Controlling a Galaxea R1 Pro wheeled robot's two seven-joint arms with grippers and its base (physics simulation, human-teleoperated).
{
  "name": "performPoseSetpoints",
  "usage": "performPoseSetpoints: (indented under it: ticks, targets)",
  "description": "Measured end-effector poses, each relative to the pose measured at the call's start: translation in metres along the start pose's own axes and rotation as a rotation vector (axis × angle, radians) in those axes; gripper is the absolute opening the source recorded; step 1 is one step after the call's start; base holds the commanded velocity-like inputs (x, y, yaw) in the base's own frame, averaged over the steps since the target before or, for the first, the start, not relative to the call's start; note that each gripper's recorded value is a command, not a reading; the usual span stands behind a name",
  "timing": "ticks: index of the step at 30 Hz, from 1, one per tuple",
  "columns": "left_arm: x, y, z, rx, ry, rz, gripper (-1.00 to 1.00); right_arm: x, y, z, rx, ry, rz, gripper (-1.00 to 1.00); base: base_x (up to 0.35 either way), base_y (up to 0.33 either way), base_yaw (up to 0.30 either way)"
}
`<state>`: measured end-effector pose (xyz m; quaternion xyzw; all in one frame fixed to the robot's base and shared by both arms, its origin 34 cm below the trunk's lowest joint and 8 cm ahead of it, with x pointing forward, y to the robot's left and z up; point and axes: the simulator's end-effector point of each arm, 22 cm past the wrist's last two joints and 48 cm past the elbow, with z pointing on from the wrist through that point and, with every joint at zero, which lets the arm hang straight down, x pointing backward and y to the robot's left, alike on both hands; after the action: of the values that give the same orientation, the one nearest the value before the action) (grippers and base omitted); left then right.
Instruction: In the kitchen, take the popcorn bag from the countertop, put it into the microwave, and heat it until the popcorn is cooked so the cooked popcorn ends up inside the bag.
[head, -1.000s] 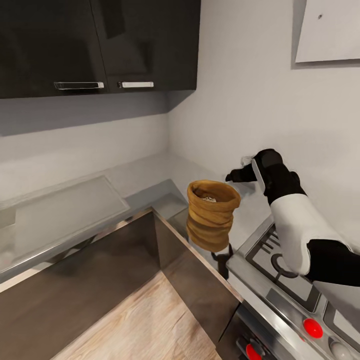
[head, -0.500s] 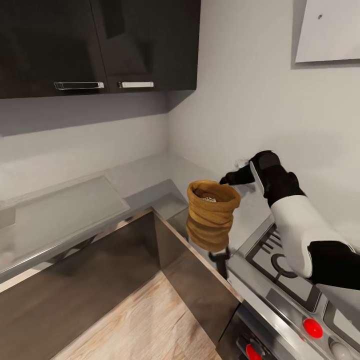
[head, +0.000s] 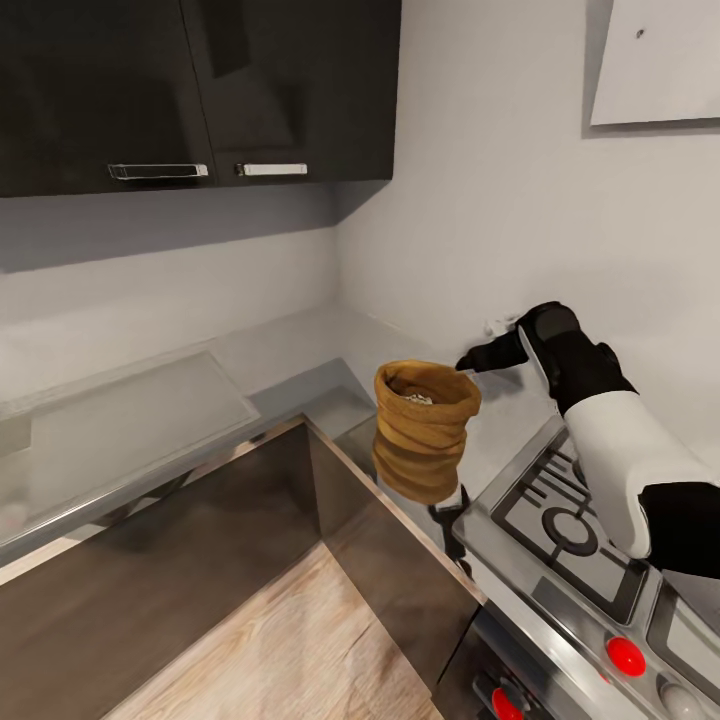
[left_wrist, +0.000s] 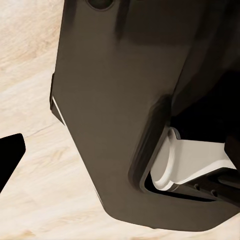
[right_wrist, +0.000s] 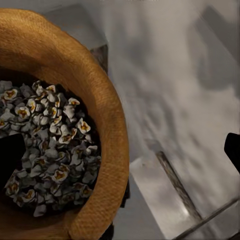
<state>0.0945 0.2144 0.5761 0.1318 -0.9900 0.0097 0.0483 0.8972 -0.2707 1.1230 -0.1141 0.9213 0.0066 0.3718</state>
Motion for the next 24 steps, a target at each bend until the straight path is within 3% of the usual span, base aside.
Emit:
performPoseSetpoints:
  ticks: [13, 24]
  targets:
    - [0.000, 0.001, 0.000, -0.002, 0.000, 0.001, 1.00, 0.008, 0.010, 0.009, -0.017, 0.021, -0.002, 1.00, 0.000, -0.061, 0.000]
    - [0.000, 0.001, 0.000, -0.001, 0.000, 0.001, 1.00, 0.013, 0.010, 0.026, -0.028, -0.013, -0.030, 1.00, 0.000, 0.000, 0.000]
